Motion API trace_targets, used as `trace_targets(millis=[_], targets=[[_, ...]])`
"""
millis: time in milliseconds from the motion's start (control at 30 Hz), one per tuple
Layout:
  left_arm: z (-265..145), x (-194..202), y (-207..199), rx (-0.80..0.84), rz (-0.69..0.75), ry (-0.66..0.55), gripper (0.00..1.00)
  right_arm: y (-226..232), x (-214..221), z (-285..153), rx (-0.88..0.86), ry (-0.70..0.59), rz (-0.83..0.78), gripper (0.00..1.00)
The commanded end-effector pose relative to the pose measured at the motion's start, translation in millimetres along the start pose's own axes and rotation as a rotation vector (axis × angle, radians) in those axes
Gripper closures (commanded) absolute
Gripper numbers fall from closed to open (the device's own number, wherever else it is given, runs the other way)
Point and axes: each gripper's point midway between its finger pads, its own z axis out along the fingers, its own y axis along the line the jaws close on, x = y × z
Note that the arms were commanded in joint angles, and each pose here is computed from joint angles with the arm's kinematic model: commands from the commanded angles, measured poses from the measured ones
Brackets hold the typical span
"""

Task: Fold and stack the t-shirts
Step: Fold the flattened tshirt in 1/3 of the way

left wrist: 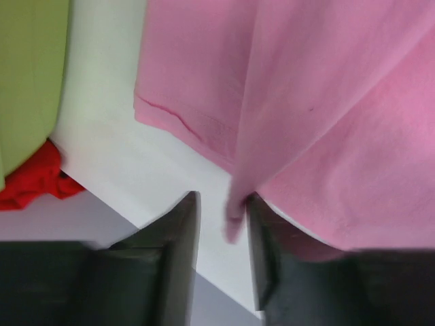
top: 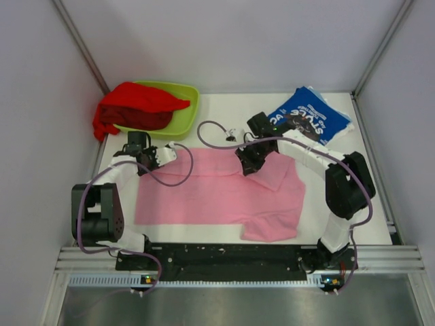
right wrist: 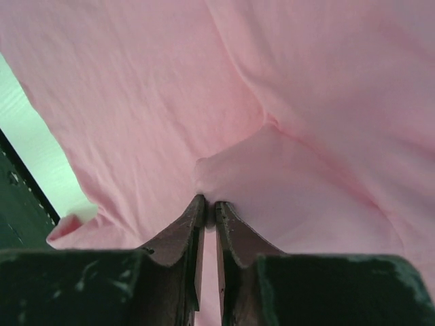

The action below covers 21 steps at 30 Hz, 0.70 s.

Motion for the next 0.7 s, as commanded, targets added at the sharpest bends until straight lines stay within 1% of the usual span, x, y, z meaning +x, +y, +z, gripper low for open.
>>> trace_targets(millis=[0, 33, 67, 100, 167, 200, 233, 267, 300, 333, 367, 433, 500, 533, 600, 667], targets=[[-5, -2, 0, 0.032, 0.023, -0.004, 0.45, -2, -37, 10, -0.04, -0.08, -0.027, 0.84], [-8, -6, 0, 0.031, 0.02, -0.026, 0.36, -6, -40, 11, -0.024, -0.079, -0.018, 0.72], [-12, -12, 0, 0.033, 0.016, -0.055, 0.34, -10, -42, 11, -0.001, -0.078, 0.006, 0.7], [-16, -20, 0, 0.041, 0.013, -0.092, 0.33, -13, -45, 8, 0.017, -0.087, 0.026, 0.66], [-29, -43, 2, 0.047, 0.008, -0.19, 0.32, -9, -56, -12, 0.017, -0.167, 0.091, 0.57], [-36, -53, 5, 0.045, 0.001, -0.242, 0.32, -8, -58, -23, 0.012, -0.211, 0.145, 0.5], [-43, -78, 0, 0.053, 0.029, -0.301, 0.33, -11, -58, -37, 0.026, -0.265, 0.206, 0.42], [-49, -95, -3, 0.053, 0.04, -0.35, 0.34, -16, -53, -51, 0.051, -0.309, 0.26, 0.39], [-55, -116, -8, 0.058, 0.066, -0.399, 0.35, -22, -42, -59, 0.079, -0.337, 0.351, 0.38], [-62, -143, -23, 0.083, 0.112, -0.455, 0.39, -31, -28, -67, 0.118, -0.361, 0.426, 0.38], [-65, -156, -30, 0.093, 0.132, -0.48, 0.44, -41, -12, -74, 0.172, -0.377, 0.513, 0.39], [-76, -204, -65, 0.154, 0.219, -0.577, 0.52, -58, 29, -73, 0.27, -0.363, 0.674, 0.42], [-83, -238, -95, 0.23, 0.269, -0.647, 0.53, -58, 59, -63, 0.279, -0.344, 0.765, 0.44], [-84, -252, -109, 0.268, 0.293, -0.666, 0.53, -57, 67, -59, 0.277, -0.347, 0.798, 0.45], [-82, -279, -134, 0.317, 0.343, -0.672, 0.51, -58, 78, -52, 0.271, -0.372, 0.85, 0.46], [-69, -296, -151, 0.314, 0.394, -0.641, 0.5, -61, 79, -44, 0.235, -0.412, 0.893, 0.46]])
